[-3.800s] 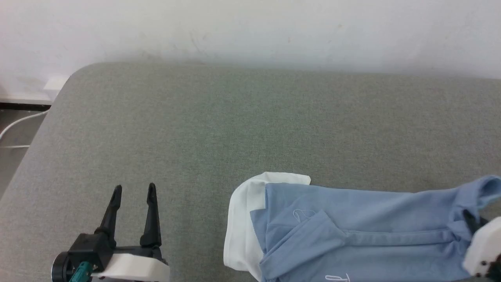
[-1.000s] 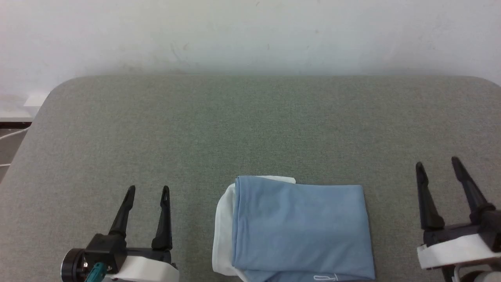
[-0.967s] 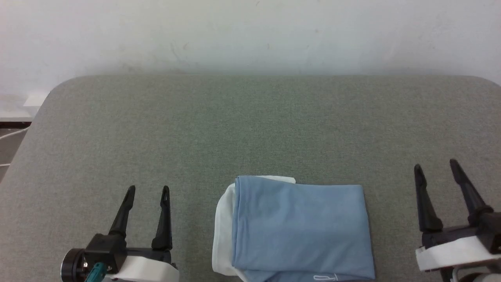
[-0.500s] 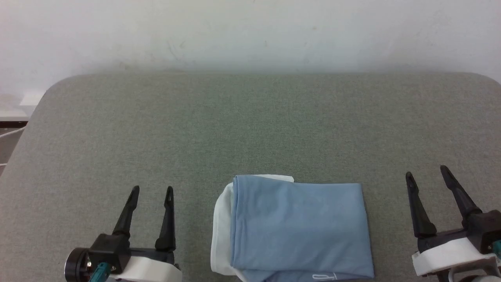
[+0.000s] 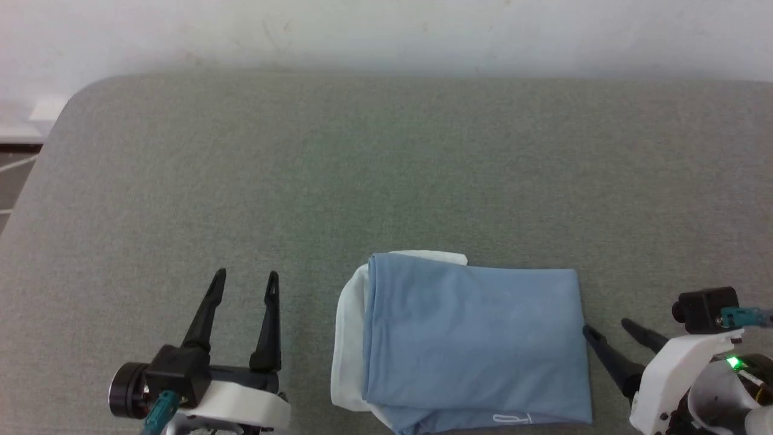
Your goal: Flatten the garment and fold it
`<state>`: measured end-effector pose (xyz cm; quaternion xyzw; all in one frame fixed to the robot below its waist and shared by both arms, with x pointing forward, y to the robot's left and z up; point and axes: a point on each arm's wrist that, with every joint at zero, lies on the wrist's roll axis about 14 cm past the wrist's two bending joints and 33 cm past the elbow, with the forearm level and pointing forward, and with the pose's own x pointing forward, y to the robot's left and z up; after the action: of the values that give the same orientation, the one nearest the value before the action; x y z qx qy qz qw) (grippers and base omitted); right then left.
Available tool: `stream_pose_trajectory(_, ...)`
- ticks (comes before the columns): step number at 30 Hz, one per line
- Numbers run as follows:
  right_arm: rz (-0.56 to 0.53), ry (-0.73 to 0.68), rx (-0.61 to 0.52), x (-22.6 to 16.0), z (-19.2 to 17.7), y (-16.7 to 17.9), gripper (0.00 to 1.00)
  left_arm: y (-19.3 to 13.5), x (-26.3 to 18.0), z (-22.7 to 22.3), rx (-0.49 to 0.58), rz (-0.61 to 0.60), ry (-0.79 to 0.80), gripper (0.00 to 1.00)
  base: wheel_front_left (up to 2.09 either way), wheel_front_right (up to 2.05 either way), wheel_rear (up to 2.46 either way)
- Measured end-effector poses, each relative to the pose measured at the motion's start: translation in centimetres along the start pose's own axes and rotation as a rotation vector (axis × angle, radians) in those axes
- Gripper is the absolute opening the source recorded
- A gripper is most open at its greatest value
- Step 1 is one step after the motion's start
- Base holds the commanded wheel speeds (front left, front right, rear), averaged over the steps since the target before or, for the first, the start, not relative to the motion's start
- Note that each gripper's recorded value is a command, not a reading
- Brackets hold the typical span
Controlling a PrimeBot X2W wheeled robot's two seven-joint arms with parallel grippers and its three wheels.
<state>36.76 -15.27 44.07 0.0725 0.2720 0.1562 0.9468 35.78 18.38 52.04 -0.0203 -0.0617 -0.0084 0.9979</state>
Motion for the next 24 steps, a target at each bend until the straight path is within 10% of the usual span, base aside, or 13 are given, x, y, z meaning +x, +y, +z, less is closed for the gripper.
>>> stream_pose_trajectory(17, 0.162, 0.392, 0.103, 5.9, -6.6, 3.2, 0.99, 2.3, -0.1, -1.6, 0.021, 0.072, 0.057, 1.0, 0.0, 0.0, 0.0)
stream_pose_trajectory(18, 0.166, 0.4, 0.094, 6.0, -6.7, 3.3, 0.36, 2.4, -0.2, -1.6, 0.022, 0.075, 0.058, 1.0, 0.0, 0.0, 0.0)
stream_pose_trajectory(19, 0.171, 0.403, 0.081, 6.2, -6.8, 3.4, 0.0, 2.5, -0.3, -1.6, 0.023, 0.079, 0.059, 1.0, 0.0, 0.0, 0.0)
stream_pose_trajectory(24, 0.204, 0.364, 0.026, 6.9, -6.3, 4.6, 0.0, 2.7, -0.6, -1.5, 0.025, 0.089, 0.057, 1.0, 0.0, 0.0, 0.0)
